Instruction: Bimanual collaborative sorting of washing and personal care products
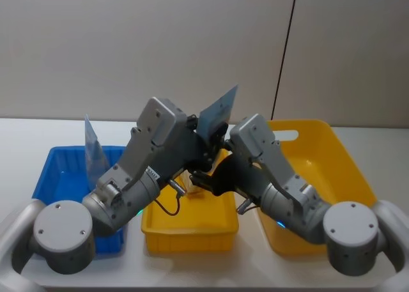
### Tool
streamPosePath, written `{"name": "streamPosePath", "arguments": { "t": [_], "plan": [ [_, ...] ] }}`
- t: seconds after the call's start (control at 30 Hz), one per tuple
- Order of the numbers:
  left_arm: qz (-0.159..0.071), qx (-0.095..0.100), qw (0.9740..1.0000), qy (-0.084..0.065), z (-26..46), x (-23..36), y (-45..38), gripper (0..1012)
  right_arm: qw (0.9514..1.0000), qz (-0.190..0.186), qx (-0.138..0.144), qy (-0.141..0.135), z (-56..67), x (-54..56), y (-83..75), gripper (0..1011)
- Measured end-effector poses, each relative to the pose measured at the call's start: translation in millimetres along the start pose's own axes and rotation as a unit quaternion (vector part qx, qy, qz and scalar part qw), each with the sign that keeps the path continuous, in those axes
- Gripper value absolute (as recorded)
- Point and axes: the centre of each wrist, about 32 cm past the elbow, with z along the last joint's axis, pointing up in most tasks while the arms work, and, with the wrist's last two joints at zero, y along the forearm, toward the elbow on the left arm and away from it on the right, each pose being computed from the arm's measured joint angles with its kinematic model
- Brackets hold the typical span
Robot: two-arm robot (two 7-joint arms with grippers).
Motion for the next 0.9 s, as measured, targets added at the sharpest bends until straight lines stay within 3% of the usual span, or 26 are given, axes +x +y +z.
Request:
{"name": "streamPosePath", "arguments": {
  "t": [0.07,0.3,0.63,0.73,0.9],
  "plan": [
    [0.000,0.000,1.0000,0.000,0.0,0.0,0.0,262,1.0000,0.002,0.001,-0.001,-0.2,0.0,2.4,806],
    [0.000,0.000,1.0000,0.000,0.1,0.0,0.0,282,1.0000,0.005,0.002,-0.002,-1.1,-0.9,8.1,657],
    [0.000,0.000,1.0000,0.000,0.0,-0.1,0.0,574,1.0000,0.000,0.006,-0.001,-1.6,-2.4,11.8,627],
    [0.000,0.000,1.0000,0.000,0.0,0.0,0.0,714,1.0000,-0.002,0.007,0.000,-1.5,-2.8,12.3,622],
    [0.000,0.000,1.0000,0.000,0.1,0.0,0.0,823,0.9999,-0.007,0.008,0.003,-1.9,-3.3,12.1,622]
  ]
}}
